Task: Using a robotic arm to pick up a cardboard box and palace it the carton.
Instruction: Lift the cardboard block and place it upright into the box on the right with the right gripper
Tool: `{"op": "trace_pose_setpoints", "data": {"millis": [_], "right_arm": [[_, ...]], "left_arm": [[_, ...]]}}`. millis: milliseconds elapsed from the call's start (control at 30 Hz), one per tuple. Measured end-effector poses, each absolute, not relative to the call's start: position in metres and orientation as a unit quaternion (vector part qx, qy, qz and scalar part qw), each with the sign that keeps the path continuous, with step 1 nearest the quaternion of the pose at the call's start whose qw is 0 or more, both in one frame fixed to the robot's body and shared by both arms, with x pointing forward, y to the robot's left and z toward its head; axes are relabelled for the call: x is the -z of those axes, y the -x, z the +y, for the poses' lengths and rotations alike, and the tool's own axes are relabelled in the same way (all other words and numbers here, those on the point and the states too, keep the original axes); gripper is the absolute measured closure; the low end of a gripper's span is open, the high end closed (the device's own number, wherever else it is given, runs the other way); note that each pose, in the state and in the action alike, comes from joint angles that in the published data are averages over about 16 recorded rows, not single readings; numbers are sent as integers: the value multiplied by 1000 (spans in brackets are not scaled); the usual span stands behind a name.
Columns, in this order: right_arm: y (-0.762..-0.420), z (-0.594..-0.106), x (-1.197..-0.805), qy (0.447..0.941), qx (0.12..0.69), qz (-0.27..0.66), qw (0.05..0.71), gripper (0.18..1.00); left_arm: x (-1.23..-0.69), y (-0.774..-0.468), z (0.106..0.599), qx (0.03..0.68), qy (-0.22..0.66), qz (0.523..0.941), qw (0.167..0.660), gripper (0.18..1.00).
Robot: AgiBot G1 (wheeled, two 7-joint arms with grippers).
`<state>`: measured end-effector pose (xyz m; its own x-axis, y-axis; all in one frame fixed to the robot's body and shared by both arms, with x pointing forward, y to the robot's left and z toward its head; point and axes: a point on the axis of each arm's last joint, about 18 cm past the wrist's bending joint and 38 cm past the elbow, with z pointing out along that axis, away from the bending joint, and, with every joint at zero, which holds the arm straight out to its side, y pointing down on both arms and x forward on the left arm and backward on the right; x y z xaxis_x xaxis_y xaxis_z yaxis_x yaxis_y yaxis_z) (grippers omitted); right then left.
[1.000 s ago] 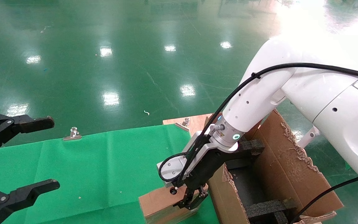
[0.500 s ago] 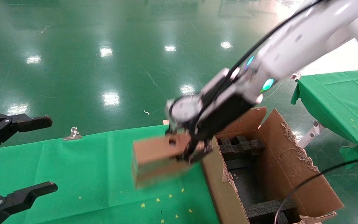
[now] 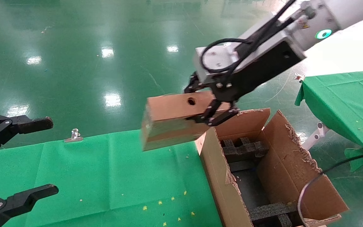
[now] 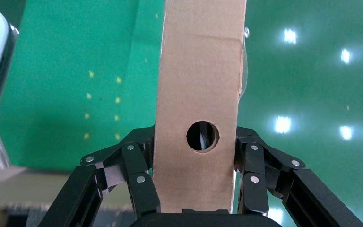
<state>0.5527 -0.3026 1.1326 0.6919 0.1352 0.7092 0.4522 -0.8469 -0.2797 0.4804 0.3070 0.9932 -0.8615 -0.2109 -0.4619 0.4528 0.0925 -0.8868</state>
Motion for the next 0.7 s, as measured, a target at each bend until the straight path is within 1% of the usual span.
{"op": "trace_pose_setpoints", "data": {"millis": [367, 533, 700], "right_arm": [[-518, -378, -1138, 904, 375, -82, 187, 759], [-501, -414, -1128, 911, 372, -28, 178, 759], [-489, -446, -1112, 913, 363, 38, 182, 759]], "left_arm": [[-993, -480, 307, 668, -87, 696, 248, 184], [-993, -480, 307, 668, -87, 696, 248, 184], [-993, -480, 307, 668, -87, 696, 248, 184]]}}
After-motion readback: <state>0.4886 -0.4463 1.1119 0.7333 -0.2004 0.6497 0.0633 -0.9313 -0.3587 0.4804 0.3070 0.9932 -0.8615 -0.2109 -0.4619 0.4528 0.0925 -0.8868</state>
